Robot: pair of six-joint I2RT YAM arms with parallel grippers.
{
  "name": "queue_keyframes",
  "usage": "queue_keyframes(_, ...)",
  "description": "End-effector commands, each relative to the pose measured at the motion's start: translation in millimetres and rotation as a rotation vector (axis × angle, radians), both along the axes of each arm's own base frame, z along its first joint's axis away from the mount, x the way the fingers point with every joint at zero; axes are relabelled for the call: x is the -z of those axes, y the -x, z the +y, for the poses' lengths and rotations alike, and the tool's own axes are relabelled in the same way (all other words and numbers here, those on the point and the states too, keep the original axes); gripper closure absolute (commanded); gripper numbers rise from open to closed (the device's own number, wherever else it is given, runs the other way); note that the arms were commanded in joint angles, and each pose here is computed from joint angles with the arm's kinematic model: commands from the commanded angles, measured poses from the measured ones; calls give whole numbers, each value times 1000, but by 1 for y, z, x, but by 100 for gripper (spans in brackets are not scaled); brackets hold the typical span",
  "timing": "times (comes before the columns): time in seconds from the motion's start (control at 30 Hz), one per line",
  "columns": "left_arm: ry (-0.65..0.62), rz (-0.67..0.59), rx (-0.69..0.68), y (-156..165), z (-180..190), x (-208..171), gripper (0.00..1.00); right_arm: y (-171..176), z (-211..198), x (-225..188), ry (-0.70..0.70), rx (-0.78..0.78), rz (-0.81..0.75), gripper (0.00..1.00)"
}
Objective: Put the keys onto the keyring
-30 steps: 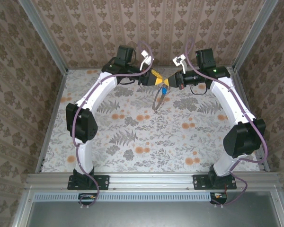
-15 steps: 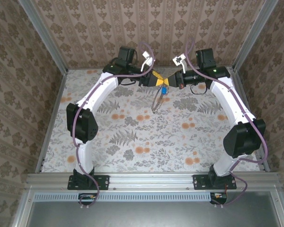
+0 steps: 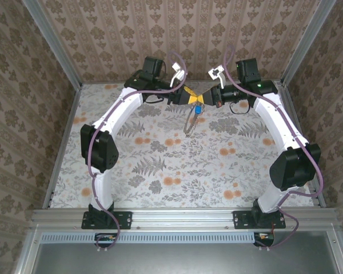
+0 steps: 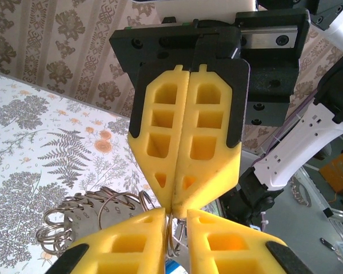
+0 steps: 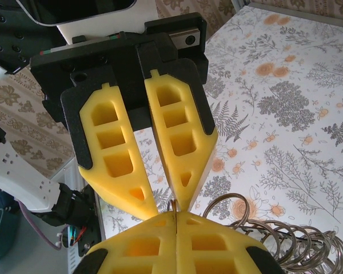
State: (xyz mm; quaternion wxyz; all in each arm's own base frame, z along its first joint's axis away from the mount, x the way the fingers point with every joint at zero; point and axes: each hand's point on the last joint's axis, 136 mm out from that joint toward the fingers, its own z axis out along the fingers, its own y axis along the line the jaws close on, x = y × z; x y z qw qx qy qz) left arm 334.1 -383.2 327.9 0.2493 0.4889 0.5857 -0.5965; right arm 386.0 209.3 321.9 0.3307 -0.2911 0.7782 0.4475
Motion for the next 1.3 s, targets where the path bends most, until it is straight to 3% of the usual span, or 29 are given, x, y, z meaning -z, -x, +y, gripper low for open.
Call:
queue_keyframes(0.0,20,30,84,22,-4,0,87,-7,-1,-9,-18,5,-52,100)
queue_keyframes(0.13,17,28,91,24,-5,3,100,-7,-1,-10,-25,2,-52,100)
queue_keyframes(0.43,13,13,55,19,-13,2,100,-5,1,-18,-61,0,-56,100)
queue_keyframes(0.5,19,10,18,11,-15,0,100,-6,-1,-23,-73,21,-73,80)
queue_keyframes(0.6,39,-5,-33,3,-15,-7,100,-7,-13,-35,-111,68,-102,64)
queue_keyframes(0.93,97,-63,-85,4,-11,-41,100,9,-52,-34,-191,246,-150,57)
queue_keyframes(1.27,124,-87,-121,7,-10,-62,100,29,-43,-13,-265,224,-149,52)
